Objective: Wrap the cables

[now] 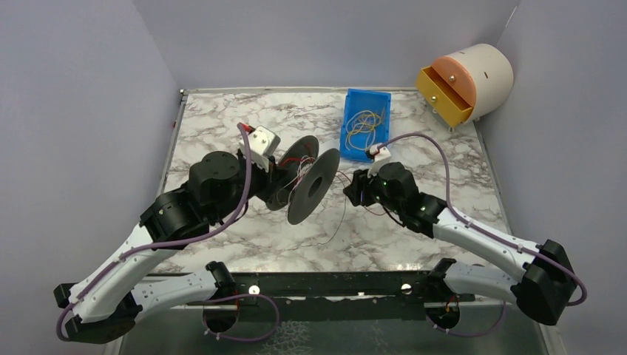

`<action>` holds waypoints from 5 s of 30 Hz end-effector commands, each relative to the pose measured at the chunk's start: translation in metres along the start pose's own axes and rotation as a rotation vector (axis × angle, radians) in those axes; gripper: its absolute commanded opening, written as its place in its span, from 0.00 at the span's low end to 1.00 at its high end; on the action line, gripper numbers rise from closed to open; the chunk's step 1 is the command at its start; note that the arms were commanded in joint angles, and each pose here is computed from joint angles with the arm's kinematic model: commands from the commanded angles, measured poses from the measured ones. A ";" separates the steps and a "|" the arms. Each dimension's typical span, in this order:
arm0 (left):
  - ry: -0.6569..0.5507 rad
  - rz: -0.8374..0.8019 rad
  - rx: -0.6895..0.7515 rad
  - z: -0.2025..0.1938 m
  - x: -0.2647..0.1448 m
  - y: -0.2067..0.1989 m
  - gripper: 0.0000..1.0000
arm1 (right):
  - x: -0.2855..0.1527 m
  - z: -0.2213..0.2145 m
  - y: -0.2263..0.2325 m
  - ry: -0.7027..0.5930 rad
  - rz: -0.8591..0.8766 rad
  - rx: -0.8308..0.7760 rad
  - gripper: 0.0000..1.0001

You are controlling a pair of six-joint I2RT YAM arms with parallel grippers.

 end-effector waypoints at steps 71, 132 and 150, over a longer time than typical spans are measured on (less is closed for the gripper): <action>-0.421 -0.044 -0.237 0.094 -0.040 -0.009 0.00 | -0.040 -0.048 0.051 0.013 0.452 0.410 0.20; -0.364 0.557 -0.218 0.014 0.052 0.055 0.00 | -0.099 -0.021 0.224 0.106 0.394 -0.133 0.01; -0.043 0.549 -0.078 -0.074 0.100 0.056 0.00 | -0.129 0.085 0.191 -0.157 0.197 -0.313 0.01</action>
Point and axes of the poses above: each gripper's point midway between its finger pads, its own x axis out along the fingers, its own y axis along the line the jaws close on, z = x × y, the point moved 5 cm from there along -x, back along the fingers, and after that the axes turned 7 degrees about -x, right-handed, at the moved point
